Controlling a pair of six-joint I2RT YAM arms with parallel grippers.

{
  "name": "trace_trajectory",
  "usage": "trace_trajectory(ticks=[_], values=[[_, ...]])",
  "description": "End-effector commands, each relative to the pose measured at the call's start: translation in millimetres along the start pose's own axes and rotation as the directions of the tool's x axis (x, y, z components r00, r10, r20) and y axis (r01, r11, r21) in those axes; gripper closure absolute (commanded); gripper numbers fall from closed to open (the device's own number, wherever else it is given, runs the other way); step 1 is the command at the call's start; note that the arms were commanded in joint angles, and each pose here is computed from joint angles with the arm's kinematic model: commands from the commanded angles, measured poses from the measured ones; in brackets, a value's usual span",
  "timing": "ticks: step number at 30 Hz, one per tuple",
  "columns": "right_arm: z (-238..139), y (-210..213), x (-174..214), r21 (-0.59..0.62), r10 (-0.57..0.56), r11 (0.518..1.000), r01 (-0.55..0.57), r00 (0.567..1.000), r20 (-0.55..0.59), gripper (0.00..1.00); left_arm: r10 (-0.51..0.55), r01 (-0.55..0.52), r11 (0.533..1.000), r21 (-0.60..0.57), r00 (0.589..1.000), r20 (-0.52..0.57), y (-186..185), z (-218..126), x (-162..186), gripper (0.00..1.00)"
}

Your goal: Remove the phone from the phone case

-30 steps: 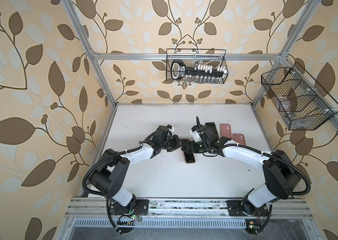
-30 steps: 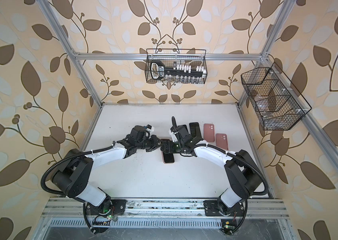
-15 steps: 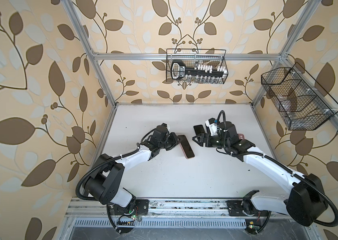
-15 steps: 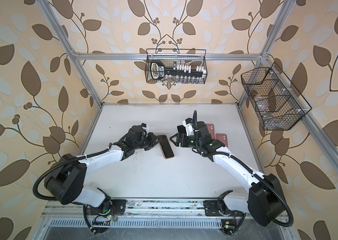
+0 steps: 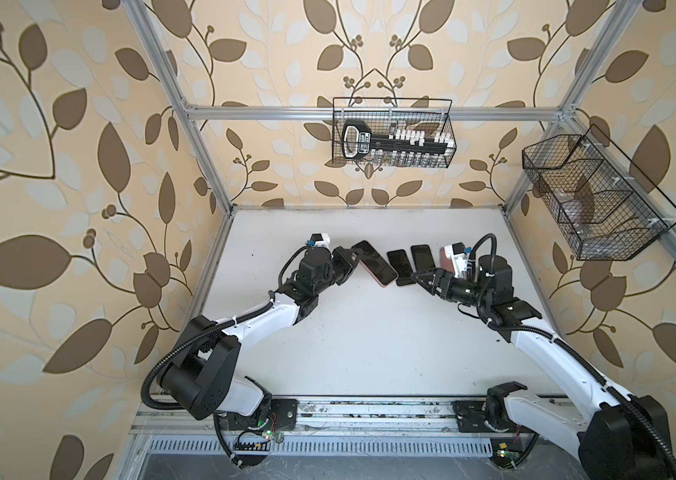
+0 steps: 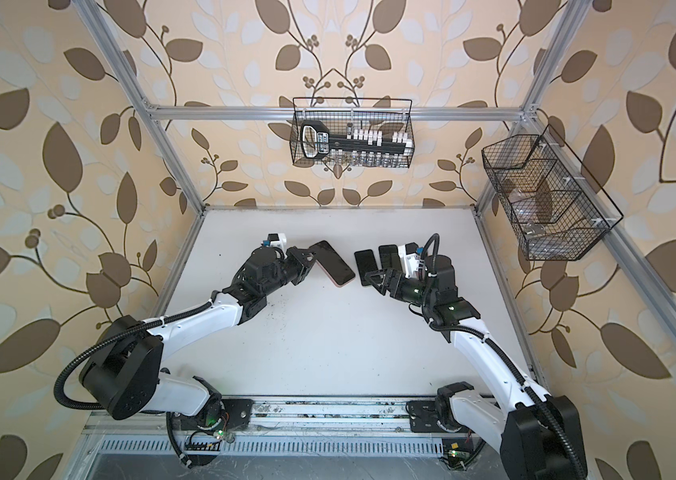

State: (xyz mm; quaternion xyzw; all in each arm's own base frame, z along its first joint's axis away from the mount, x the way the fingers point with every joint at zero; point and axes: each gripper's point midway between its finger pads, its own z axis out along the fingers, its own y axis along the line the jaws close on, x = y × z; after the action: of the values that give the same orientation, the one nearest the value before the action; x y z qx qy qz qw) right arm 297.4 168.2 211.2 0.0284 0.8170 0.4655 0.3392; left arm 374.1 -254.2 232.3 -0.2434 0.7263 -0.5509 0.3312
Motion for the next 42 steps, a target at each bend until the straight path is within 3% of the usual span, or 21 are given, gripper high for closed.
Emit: trace_trajectory(ticks=[1,14,42], values=[[-5.9,10.7,-2.3,-0.071,0.011,0.997,-0.009,1.000,0.026,0.18,-0.021,0.008,0.979,0.203,0.998,0.063,-57.6,-9.9,-11.9,1.00],[-3.8,10.5,2.2,-0.137,0.089,0.987,-0.082,0.995,0.047,0.19,-0.025,0.008,0.975,0.223,0.997,0.071,-58.9,-5.2,-8.5,1.00],[13.1,32.0,19.8,-0.192,0.126,0.975,-0.114,0.991,0.050,0.20,-0.052,0.031,0.970,0.241,0.995,0.080,-54.8,8.1,-7.2,1.00]])
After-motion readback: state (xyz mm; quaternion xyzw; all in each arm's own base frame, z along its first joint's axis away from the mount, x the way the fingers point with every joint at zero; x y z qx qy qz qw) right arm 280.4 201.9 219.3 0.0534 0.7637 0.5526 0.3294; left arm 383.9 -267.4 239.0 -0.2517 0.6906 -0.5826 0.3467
